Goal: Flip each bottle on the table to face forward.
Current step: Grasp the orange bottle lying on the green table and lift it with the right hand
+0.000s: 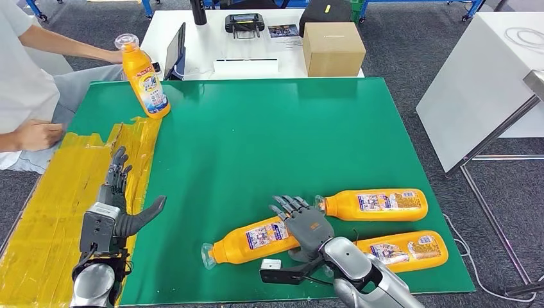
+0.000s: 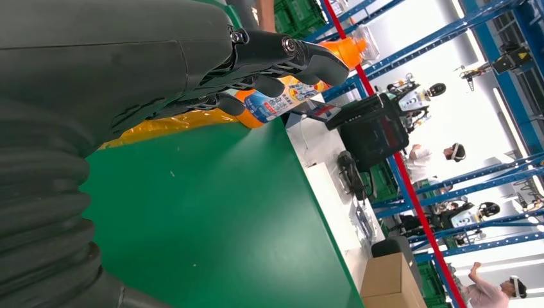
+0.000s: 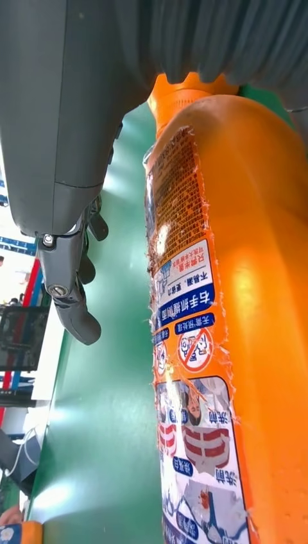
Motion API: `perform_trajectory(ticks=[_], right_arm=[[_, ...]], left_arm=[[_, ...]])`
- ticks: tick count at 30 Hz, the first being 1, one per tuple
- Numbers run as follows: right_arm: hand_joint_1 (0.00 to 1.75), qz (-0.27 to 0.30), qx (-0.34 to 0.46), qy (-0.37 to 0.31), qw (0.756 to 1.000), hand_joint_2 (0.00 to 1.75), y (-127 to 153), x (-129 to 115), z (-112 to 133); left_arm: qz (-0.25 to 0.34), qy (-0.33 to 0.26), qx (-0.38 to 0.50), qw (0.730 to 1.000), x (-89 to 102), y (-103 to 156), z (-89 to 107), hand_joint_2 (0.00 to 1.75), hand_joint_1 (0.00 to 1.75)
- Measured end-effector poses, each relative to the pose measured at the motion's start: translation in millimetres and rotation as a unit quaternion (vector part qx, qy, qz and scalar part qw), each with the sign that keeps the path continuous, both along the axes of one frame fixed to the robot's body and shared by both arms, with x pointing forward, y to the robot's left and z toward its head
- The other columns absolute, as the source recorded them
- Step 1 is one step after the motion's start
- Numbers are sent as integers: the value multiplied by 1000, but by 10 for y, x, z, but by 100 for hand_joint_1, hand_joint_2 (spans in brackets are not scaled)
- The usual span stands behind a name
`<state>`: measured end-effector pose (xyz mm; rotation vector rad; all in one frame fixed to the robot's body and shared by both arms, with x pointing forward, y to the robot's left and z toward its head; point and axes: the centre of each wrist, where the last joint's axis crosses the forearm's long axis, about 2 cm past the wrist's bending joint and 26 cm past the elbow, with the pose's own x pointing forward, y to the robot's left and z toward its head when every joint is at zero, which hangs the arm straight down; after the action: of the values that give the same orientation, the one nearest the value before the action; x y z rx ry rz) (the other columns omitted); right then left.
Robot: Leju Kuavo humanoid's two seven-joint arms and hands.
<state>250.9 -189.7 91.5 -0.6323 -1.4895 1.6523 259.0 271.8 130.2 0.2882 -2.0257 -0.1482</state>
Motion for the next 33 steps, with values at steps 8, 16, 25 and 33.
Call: perform_trajectory(ticks=[8, 16, 25, 33], right_arm=[[53, -20, -22, 3, 1000, 175, 39, 49, -59], [174, -35, -56, 21, 998, 175, 28, 197, -152], [175, -40, -55, 24, 997, 175, 37, 330, -172], [175, -64, 81, -8, 995, 175, 190, 135, -81]], left_arm=[[-4, 3, -3, 1000, 1, -20, 2, 175, 0], [-9, 3, -8, 1000, 31, -48, 16, 175, 0], [-18, -1, -15, 1000, 52, -99, 26, 175, 0], [-34, -2, -20, 999, -30, -115, 38, 175, 0]])
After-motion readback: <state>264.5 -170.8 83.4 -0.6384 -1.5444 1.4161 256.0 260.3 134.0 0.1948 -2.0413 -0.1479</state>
